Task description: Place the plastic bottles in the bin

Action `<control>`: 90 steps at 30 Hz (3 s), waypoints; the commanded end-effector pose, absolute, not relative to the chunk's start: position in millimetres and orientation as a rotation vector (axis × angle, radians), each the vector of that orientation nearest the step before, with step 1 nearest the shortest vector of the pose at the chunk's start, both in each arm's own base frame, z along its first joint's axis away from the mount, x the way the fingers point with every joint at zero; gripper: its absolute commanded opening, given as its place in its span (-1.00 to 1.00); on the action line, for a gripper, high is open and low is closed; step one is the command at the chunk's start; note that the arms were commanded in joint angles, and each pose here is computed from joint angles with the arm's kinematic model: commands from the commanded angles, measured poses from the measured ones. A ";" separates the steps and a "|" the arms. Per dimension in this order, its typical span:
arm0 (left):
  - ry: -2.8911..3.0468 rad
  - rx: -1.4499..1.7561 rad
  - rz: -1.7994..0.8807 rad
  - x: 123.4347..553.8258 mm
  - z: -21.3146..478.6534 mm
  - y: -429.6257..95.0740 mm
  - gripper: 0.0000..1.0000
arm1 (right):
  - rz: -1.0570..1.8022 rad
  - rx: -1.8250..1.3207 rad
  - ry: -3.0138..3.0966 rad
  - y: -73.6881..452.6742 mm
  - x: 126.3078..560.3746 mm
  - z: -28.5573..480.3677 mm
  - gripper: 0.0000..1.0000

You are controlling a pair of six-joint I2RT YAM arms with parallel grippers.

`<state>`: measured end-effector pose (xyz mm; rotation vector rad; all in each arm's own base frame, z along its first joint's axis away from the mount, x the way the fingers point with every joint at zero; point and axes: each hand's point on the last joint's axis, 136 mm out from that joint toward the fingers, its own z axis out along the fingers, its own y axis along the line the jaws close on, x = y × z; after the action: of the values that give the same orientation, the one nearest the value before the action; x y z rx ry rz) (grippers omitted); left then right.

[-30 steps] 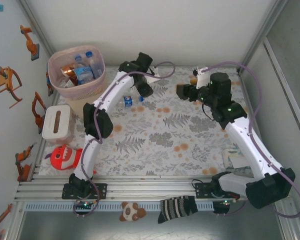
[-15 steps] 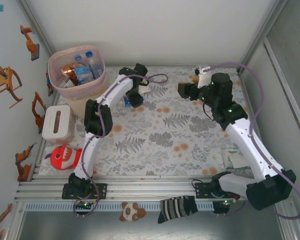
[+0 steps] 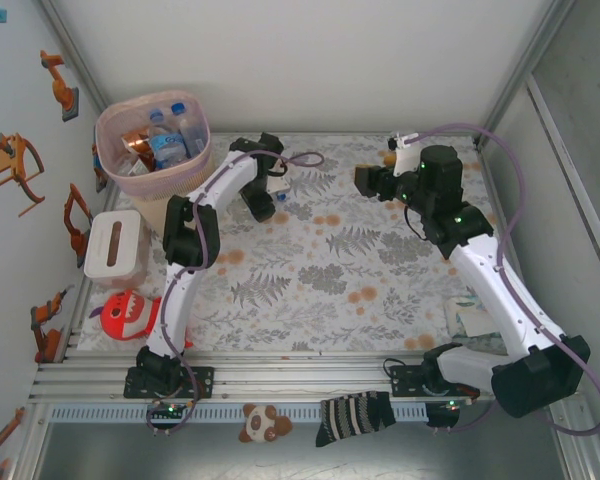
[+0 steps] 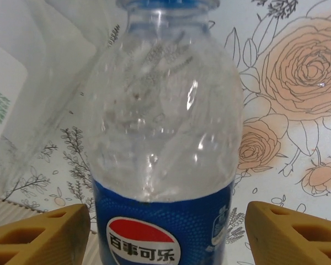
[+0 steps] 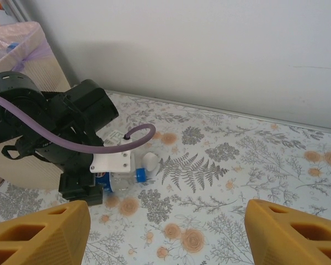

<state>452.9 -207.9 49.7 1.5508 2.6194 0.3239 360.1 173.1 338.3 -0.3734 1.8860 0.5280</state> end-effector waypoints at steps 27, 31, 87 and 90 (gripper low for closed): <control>2.455 1.340 -0.065 443.6 149.8 -249.1 0.07 | 0.550 -0.361 1.836 174.4 357.6 352.5 0.46; 2.381 1.277 -0.148 441.1 186.4 -257.3 0.06 | 0.550 -0.362 1.837 174.8 357.9 351.8 0.46; 2.036 -0.284 0.038 511.1 351.9 63.3 -0.20 | 0.594 -0.397 1.875 188.3 370.3 331.0 0.47; 2.082 -0.295 0.035 516.8 336.2 67.8 -0.21 | 0.596 -0.397 1.874 188.2 369.7 332.0 0.47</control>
<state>510.7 62.0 325.9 -0.2892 2.1102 0.0300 370.0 186.3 315.8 -0.3779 1.9129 0.6013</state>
